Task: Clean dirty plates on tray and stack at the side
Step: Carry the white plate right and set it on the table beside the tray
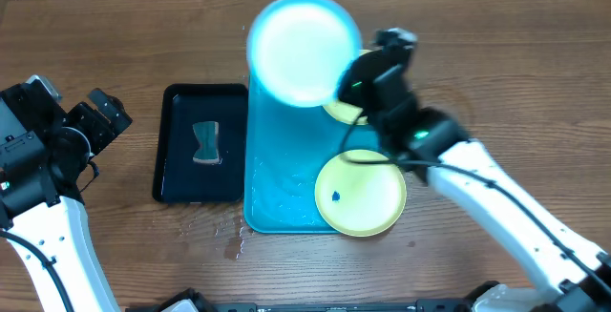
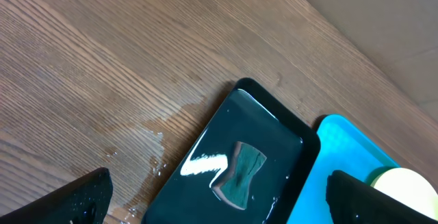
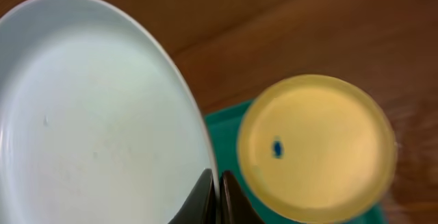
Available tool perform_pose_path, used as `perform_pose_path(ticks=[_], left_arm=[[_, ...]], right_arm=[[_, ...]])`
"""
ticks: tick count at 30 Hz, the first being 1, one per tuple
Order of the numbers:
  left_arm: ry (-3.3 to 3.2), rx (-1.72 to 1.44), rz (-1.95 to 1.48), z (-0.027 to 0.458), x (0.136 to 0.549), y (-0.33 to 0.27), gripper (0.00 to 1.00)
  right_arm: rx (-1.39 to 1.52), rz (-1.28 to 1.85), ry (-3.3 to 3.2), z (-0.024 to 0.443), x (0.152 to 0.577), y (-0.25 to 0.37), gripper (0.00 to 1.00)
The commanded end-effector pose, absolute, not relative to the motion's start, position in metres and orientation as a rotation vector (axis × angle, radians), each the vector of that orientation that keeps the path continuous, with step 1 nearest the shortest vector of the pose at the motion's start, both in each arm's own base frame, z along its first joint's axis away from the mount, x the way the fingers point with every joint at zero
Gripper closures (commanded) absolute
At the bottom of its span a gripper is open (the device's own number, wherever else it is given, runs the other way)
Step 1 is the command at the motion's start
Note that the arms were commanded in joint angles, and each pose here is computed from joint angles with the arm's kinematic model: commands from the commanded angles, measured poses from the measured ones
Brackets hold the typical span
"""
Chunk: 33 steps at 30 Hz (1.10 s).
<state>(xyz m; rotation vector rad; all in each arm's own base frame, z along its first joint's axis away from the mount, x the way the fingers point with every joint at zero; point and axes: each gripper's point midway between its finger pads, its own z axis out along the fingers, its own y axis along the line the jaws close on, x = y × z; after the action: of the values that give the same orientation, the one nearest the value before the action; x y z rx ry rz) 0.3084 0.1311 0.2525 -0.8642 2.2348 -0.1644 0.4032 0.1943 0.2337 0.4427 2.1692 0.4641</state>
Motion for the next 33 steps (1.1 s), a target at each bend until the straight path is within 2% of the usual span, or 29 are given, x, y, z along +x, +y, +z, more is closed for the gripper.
perform_pose_path(ticks=[1, 10, 16, 33], left_arm=[[2.221, -0.865, -0.180, 0.257, 0.311, 0.132, 0.00], [2.221, -0.865, -0.180, 0.257, 0.311, 0.132, 0.00], [2.221, -0.865, -0.180, 0.257, 0.311, 0.132, 0.00], [2.222, -0.865, -0.181, 0.257, 0.311, 0.132, 0.00]], right_arm=[[0.549, 0.486, 2.190, 0.240, 0.406, 0.155, 0.96], [0.956, 0.159, 2.302, 0.188, 0.391, 0.011, 0.96], [1.166, 0.009, 2.376, 0.158, 0.362, -0.044, 0.96], [1.278, -0.160, 2.529, 0.076, 0.336, -0.062, 0.96]])
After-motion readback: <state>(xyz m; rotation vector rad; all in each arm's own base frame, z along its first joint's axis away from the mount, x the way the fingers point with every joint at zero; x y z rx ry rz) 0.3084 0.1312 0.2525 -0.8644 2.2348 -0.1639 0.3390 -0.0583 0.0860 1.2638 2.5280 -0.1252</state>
